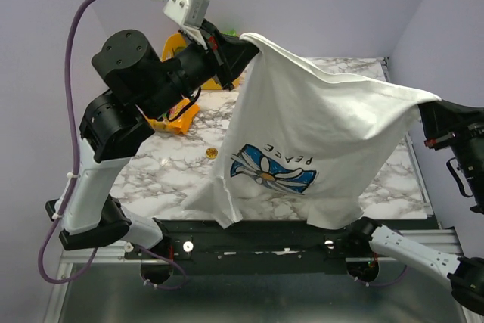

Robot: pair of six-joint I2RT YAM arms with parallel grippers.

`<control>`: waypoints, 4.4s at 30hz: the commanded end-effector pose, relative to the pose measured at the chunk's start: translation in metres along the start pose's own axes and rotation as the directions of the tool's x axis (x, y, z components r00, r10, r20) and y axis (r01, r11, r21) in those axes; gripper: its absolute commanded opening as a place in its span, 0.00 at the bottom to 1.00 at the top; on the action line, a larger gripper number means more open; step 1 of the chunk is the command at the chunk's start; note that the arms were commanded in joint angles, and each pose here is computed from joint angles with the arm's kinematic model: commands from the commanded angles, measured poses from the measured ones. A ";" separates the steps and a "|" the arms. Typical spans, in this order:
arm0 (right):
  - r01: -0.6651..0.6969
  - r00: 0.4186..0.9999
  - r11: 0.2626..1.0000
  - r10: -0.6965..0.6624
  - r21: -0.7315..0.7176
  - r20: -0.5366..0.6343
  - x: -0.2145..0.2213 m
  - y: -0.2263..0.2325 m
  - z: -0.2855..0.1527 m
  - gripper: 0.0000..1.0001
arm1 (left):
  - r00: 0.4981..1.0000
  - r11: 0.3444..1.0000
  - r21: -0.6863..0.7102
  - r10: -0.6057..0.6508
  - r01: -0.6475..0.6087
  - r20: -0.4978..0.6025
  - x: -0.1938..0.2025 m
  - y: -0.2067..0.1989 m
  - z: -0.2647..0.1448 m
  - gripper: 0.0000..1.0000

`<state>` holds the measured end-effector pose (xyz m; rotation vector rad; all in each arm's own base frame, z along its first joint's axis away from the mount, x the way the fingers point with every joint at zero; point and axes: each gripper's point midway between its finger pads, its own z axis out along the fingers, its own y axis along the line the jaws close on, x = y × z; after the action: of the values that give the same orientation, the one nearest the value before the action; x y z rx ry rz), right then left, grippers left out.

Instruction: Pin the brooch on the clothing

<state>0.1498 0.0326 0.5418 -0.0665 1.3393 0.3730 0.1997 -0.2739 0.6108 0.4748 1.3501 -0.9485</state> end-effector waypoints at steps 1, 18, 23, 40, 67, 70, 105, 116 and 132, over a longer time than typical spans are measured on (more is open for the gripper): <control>0.072 0.996 0.990 -0.064 0.119 -0.069 0.016 -0.011 0.019 0.00 | 1.000 1.000 -0.010 0.025 -0.025 -0.012 0.006 0.003 0.025 0.00; 0.401 0.900 0.856 -0.435 0.327 0.034 -0.002 -0.008 0.143 0.00 | 0.958 0.954 -0.286 0.162 -0.090 0.237 -0.027 0.083 0.125 0.00; 0.424 0.879 0.821 -0.475 0.382 0.045 -0.017 -0.039 0.178 0.00 | 0.905 0.916 -0.381 0.262 -0.125 0.334 -0.051 0.119 0.134 0.00; 0.336 0.891 0.890 -0.406 0.307 0.204 -0.074 -0.026 0.124 0.00 | 0.899 0.925 -0.312 0.315 -0.219 0.303 -0.069 0.080 0.082 0.00; 0.398 0.895 0.900 -0.424 0.181 0.142 -0.052 -0.012 0.104 0.00 | 0.912 0.864 -0.366 0.401 -0.346 0.084 -0.017 0.080 0.091 0.00; 0.440 0.888 0.879 -0.457 0.185 0.057 -0.024 -0.018 0.139 0.00 | 0.917 0.862 -0.379 0.393 -0.337 0.077 -0.009 0.105 0.110 0.00; 0.195 0.951 0.926 -0.098 0.324 -0.294 0.210 -0.094 0.074 0.01 | 0.950 0.798 -0.515 0.276 -0.313 -0.148 0.195 0.171 0.059 0.00; -0.069 0.866 0.903 0.266 0.424 -0.424 0.302 -0.076 -0.020 0.00 | 0.954 0.859 -0.495 -0.025 -0.133 -0.299 0.325 0.133 -0.061 0.00; -0.160 0.575 0.851 0.492 0.500 -0.653 0.352 -0.041 -0.070 0.04 | 0.840 0.851 -0.492 -0.124 -0.183 -0.527 0.406 0.096 -0.109 0.00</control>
<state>0.1870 0.0392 0.1887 0.4127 2.1668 0.2961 0.1909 -0.2742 0.1843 0.4282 2.0045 -0.4294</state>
